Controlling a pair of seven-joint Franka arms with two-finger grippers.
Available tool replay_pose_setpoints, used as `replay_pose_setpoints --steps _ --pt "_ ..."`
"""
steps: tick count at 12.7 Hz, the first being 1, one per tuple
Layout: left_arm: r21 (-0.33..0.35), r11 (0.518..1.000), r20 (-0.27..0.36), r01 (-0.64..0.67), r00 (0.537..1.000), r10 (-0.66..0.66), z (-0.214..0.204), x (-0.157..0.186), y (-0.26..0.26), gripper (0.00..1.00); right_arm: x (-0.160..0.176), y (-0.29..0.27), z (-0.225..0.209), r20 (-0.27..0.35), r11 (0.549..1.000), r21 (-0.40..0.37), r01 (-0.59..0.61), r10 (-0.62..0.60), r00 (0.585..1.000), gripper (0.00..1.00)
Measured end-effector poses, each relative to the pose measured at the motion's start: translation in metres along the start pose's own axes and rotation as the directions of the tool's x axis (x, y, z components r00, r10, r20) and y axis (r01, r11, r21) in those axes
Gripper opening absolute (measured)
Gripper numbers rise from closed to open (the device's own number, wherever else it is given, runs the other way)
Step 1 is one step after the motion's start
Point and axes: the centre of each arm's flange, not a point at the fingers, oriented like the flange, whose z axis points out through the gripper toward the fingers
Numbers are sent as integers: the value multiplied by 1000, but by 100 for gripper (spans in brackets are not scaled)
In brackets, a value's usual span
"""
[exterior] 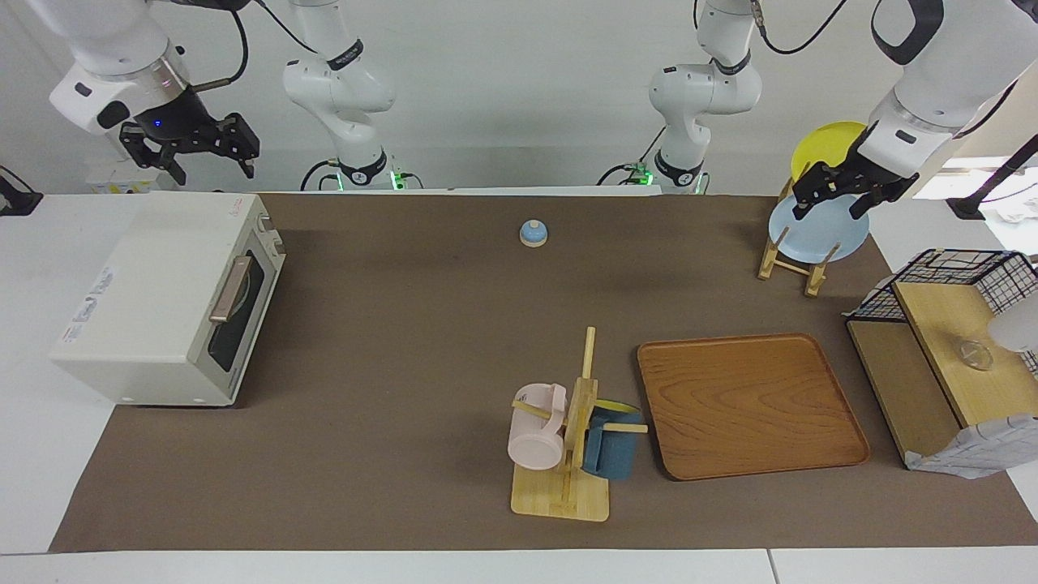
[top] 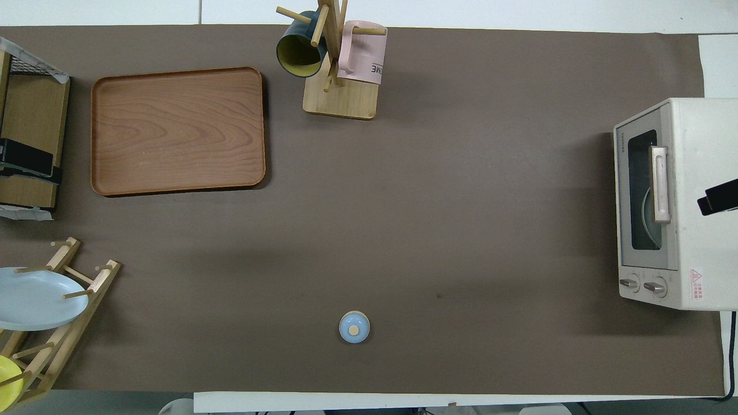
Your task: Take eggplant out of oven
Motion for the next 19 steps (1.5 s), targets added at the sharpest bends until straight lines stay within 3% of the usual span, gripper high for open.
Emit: replay_pose_setpoints --steps 10,11,13,16,18,19 --pt "0 1000 0 0 1000 0 0 0 0 100 4 2 11 2 1000 3 -1 1 1000 100" --pt "0 1000 0 0 1000 0 0 0 0 100 5 -1 16 9 1000 11 3 -3 1000 93" --pt "0 1000 0 0 1000 0 0 0 0 100 7 -6 30 -3 999 34 12 -12 1000 65" --pt "0 1000 0 0 1000 0 0 0 0 100 20 -7 83 -110 999 14 37 -35 993 30" --pt "0 1000 0 0 1000 0 0 0 0 100 28 -4 116 -96 999 5 43 -42 995 6" --pt "0 1000 0 0 1000 0 0 0 0 100 30 2 125 -76 999 -18 47 -48 996 1"
